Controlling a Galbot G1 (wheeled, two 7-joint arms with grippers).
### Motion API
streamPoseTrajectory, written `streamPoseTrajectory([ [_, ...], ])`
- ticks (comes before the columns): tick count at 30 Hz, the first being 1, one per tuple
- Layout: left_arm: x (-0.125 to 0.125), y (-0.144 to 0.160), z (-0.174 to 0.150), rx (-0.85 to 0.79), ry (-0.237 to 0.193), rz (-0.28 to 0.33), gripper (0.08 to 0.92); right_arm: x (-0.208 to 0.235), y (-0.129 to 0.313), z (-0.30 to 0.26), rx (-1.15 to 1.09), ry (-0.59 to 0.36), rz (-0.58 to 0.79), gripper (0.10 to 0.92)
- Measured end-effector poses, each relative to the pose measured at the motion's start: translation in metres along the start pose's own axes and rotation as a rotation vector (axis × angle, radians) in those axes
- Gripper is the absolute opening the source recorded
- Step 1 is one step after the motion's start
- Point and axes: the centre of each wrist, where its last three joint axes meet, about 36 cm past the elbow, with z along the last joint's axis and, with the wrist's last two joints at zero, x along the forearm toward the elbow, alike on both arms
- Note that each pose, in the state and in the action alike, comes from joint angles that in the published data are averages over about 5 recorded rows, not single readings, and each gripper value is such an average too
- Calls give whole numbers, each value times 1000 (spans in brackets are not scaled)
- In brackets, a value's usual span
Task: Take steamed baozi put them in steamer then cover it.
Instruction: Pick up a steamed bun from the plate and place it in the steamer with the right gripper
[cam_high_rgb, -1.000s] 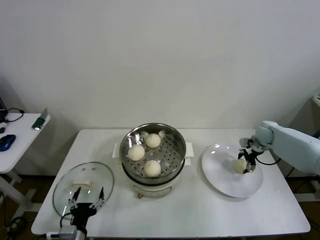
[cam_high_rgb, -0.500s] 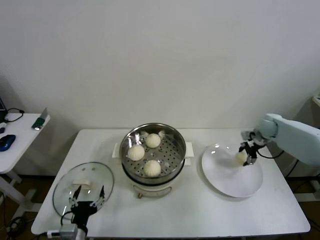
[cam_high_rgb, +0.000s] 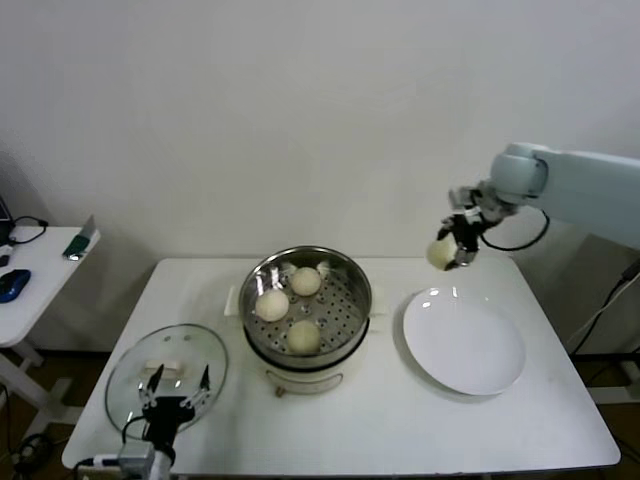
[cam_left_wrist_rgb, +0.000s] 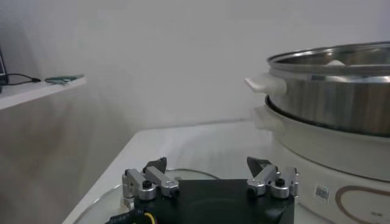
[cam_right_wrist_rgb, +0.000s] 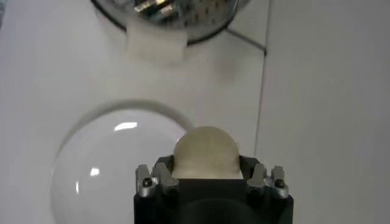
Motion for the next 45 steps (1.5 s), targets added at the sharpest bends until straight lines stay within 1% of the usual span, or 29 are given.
streamPoseTrajectory([
  [4,1,2,-3,3,-3,-3,823,11,-2,-50,35,-40,-1,696],
  [9,1,3,-5,7,-7,-5,823,8,-2,-104,83,-64,-13,696],
  [13,2,2,-6,12,-9,-5,823,-7,2,-136,117,-65,-33,694],
  [19,2,3,-6,15,-10,-6,823,-40,8,-167,153,-47,-62,695],
  [25,2,4,-6,17,-13,-7,823,-71,10,-183,173,-32,-74,696],
  [34,2,8,-4,17,-12,-14,823,-112,19,-186,193,-5,-90,696],
  [45,3,9,-5,18,-14,-15,823,-133,28,-184,219,20,-102,696],
])
